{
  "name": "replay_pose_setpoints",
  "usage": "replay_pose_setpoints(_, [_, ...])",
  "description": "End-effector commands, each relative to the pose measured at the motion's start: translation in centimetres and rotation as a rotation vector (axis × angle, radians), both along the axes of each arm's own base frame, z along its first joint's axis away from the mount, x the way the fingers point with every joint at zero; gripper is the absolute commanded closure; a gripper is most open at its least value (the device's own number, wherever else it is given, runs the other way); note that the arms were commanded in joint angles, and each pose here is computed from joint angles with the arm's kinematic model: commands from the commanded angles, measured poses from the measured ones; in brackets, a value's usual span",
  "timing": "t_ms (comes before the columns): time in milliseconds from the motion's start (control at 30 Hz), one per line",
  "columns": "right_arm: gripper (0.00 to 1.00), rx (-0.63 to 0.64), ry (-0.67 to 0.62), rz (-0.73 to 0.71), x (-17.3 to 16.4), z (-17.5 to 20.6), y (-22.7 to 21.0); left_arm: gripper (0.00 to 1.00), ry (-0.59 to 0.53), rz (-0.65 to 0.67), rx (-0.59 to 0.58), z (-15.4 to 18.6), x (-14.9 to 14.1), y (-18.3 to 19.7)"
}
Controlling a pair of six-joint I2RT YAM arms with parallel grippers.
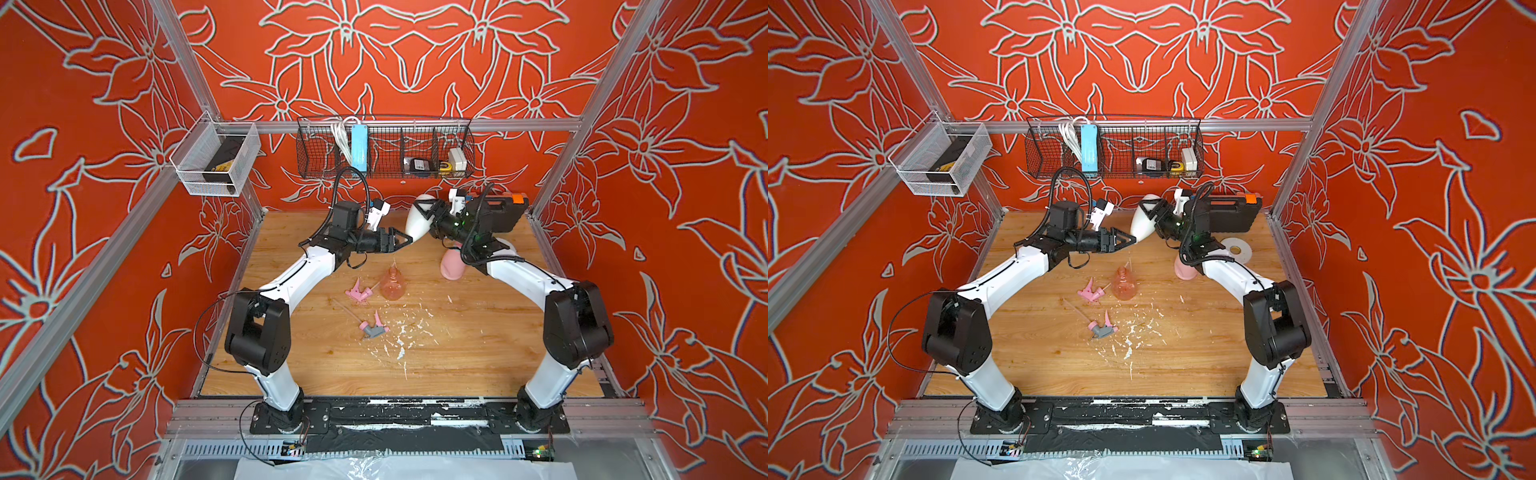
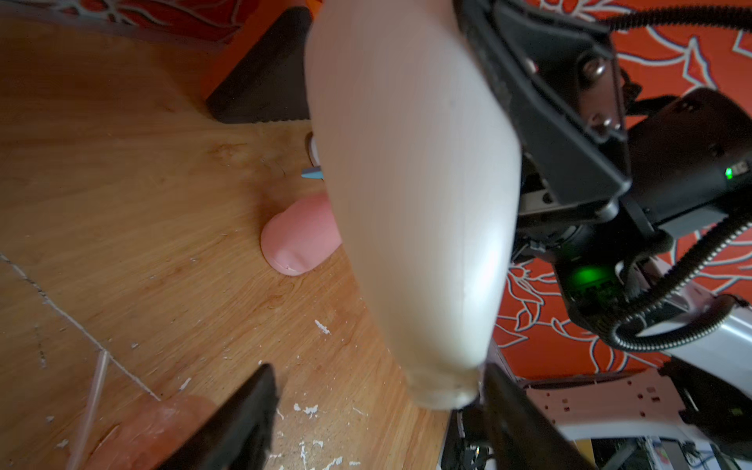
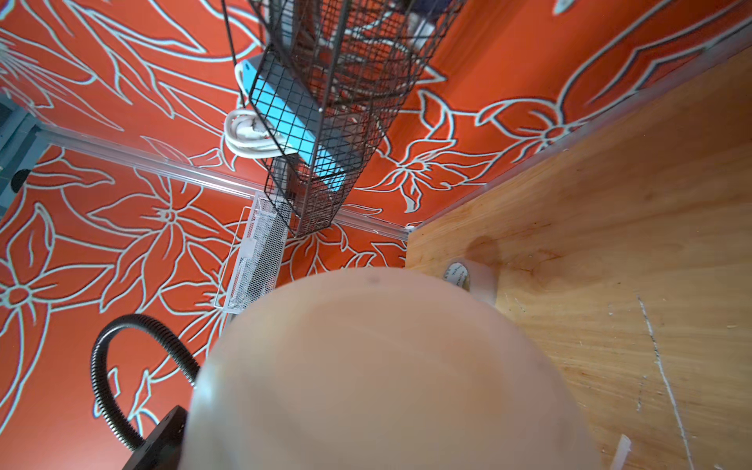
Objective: Attach spray nozzles to spray bottles
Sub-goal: Pick up the spray bottle from the center of the board.
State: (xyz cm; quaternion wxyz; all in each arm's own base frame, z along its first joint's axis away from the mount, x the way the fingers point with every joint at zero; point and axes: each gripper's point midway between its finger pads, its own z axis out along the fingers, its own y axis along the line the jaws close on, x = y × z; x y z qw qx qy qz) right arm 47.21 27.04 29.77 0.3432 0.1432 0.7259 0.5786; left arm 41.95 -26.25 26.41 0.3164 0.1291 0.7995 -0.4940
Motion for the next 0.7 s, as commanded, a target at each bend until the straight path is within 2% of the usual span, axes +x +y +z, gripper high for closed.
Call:
replay_pose_setpoints(0, [0.30, 0.022, 0.005, -0.007, -0.2, 3.2, -1.3, 0.02, -0.190, 0.188, 0.045, 2.4, 2.3, 2.8])
replay_pose_setpoints(100, [0.31, 0.031, 0.063, -0.019, 0.2, 3.5, -2.1, 0.02, -0.394, 0.442, 0.069, 4.6, 3.7, 6.5])
replay_pose_setpoints(200, [0.31, 0.070, 0.096, -0.009, 0.2, 4.3, -2.1, 0.02, -0.573, 0.532, 0.094, 7.6, 3.5, 8.3])
replay_pose_setpoints(300, [0.31, 0.132, 0.144, -0.015, 0.2, 4.6, -2.0, 0.02, -0.723, 0.453, 0.077, 10.2, 1.8, 7.4])
replay_pose_setpoints(367, [0.32, 0.202, 0.172, -0.012, 0.5, 5.0, -1.8, 0.10, -0.767, 0.394, 0.073, 10.9, 0.9, 6.7])
replay_pose_setpoints(500, [0.34, 0.254, 0.185, 0.051, 0.5, 6.7, 0.2, 0.27, -0.796, 0.326, 0.059, 10.7, -0.5, 5.8])
replay_pose_setpoints(600, [0.35, 0.268, 0.220, 0.051, 0.3, 6.6, 1.3, 0.31, -0.793, 0.307, 0.058, 10.3, -1.3, 5.6])
replay_pose_setpoints(667, [0.35, 0.276, 0.291, 0.038, 0.1, 5.1, 1.9, 0.31, -0.788, 0.300, 0.062, 10.1, -1.7, 5.7])
